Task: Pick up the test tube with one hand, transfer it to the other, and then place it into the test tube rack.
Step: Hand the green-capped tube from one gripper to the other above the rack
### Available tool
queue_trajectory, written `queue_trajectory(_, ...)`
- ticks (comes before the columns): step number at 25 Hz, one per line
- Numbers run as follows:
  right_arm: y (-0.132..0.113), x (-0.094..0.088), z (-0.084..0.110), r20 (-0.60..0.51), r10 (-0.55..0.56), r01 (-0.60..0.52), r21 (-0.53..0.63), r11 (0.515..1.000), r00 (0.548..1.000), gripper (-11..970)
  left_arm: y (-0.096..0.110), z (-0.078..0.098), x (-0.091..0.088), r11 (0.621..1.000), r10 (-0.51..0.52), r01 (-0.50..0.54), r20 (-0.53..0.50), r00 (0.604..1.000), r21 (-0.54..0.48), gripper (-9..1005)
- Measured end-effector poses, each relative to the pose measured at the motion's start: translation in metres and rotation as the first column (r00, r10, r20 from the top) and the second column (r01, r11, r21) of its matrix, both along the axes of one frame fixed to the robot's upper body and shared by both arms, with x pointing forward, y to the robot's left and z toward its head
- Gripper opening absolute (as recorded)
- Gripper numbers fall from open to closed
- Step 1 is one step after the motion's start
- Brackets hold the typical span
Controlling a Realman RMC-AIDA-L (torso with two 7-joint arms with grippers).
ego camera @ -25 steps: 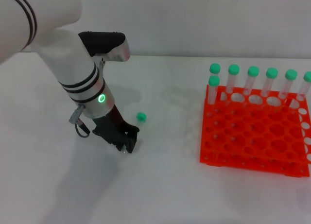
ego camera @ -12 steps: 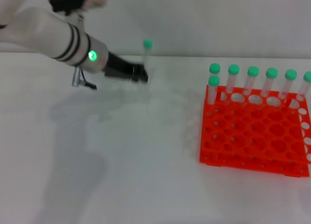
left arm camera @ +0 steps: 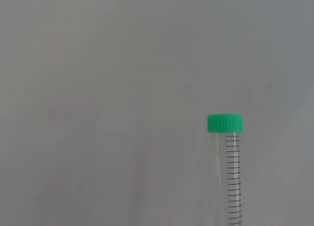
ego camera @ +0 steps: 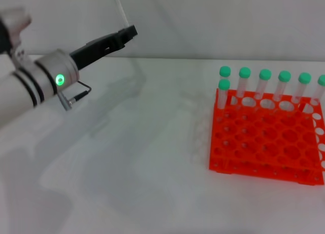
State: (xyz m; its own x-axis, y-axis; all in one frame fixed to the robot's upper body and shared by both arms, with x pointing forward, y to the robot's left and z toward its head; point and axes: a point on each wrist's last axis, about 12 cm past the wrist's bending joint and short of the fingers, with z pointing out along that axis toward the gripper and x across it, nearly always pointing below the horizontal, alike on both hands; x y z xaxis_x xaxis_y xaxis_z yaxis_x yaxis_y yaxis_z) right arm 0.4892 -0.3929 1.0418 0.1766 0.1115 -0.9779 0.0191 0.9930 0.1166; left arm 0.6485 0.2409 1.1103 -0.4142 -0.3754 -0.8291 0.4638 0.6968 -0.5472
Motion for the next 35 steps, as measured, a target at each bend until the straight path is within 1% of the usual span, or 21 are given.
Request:
queue_trajectory(2,-0.007,0.002,0.004,0.005,0.009,-0.009,0.049,0.999,1.0,760,0.0,-0.008,-0.018,0.999,0.023,-0.017,0.114,0.993,-0.052,229)
queue_trajectory(3,-0.011,0.003,0.007,0.006,0.027,-0.027,0.076,0.997,1.0,760,-0.002,-0.011,-0.026,0.998,0.02,-0.009,0.167,0.986,-0.068,230)
queue_trajectory(5,-0.018,0.004,0.014,0.01,0.066,-0.067,0.104,0.992,0.998,760,-0.008,-0.018,-0.046,0.997,0.01,0.012,0.273,0.962,-0.08,233)
queue_trajectory(7,-0.027,0.005,0.025,0.012,0.154,-0.154,0.129,0.98,0.988,760,-0.017,-0.021,-0.059,0.996,-0.008,0.038,0.34,0.94,-0.081,236)
queue_trajectory(9,-0.031,0.008,0.04,0.009,0.271,-0.27,0.126,0.955,0.962,760,-0.032,-0.024,-0.07,0.994,-0.05,0.084,0.386,0.921,-0.072,239)
queue_trajectory(10,-0.031,0.01,0.048,0.004,0.344,-0.342,0.121,0.932,0.939,760,-0.039,-0.025,-0.074,0.992,-0.073,0.108,0.396,0.916,-0.067,240)
queue_trajectory(11,-0.03,0.013,0.057,-0.005,0.427,-0.424,0.106,0.9,0.904,760,-0.047,-0.027,-0.077,0.989,-0.106,0.137,0.404,0.908,-0.049,241)
queue_trajectory(12,-0.028,0.014,0.062,-0.013,0.478,-0.474,0.099,0.875,0.878,760,-0.058,-0.028,-0.081,0.984,-0.152,0.176,0.415,0.897,-0.02,243)
queue_trajectory(13,-0.023,0.018,0.072,-0.031,0.575,-0.572,0.076,0.817,0.817,760,-0.068,-0.03,-0.083,0.978,-0.196,0.21,0.422,0.885,0.013,244)
queue_trajectory(14,-0.018,0.02,0.076,-0.045,0.629,-0.626,0.067,0.777,0.776,760,-0.077,-0.03,-0.085,0.97,-0.234,0.24,0.424,0.875,0.041,246)
queue_trajectory(16,-0.005,0.025,0.087,-0.073,0.742,-0.742,0.038,0.67,0.667,760,-0.099,-0.031,-0.087,0.945,-0.325,0.31,0.42,0.847,0.108,248)
queue_trajectory(17,0.001,0.027,0.091,-0.081,0.779,-0.781,0.024,0.625,0.621,761,-0.109,-0.031,-0.087,0.93,-0.366,0.339,0.413,0.834,0.141,250)
queue_trajectory(20,0.014,0.029,0.093,-0.106,0.822,-0.826,0.002,0.564,0.56,761,-0.136,-0.033,-0.086,0.881,-0.47,0.401,0.375,0.799,0.249,254)
queue_trajectory(23,0.025,0.033,0.092,-0.142,0.84,-0.849,-0.013,0.528,0.524,761,-0.149,-0.036,-0.087,0.854,-0.511,0.413,0.358,0.782,0.316,258)
queue_trajectory(27,0.039,0.039,0.09,-0.159,0.862,-0.874,-0.009,0.486,0.481,761,-0.162,-0.037,-0.09,0.825,-0.55,0.425,0.358,0.755,0.372,264)
queue_trajectory(29,0.047,0.042,0.09,-0.169,0.873,-0.887,-0.009,0.462,0.457,760,-0.165,-0.038,-0.091,0.819,-0.554,0.412,0.365,0.749,0.398,266)
queue_trajectory(31,0.052,0.045,0.089,-0.172,0.88,-0.894,-0.007,0.449,0.443,760,-0.17,-0.039,-0.092,0.818,-0.549,0.388,0.374,0.748,0.424,269)
queue_trajectory(35,0.061,0.048,0.088,-0.163,0.885,-0.898,-0.002,0.441,0.435,759,-0.175,-0.04,-0.097,0.813,-0.554,0.382,0.381,0.74,0.44,275)
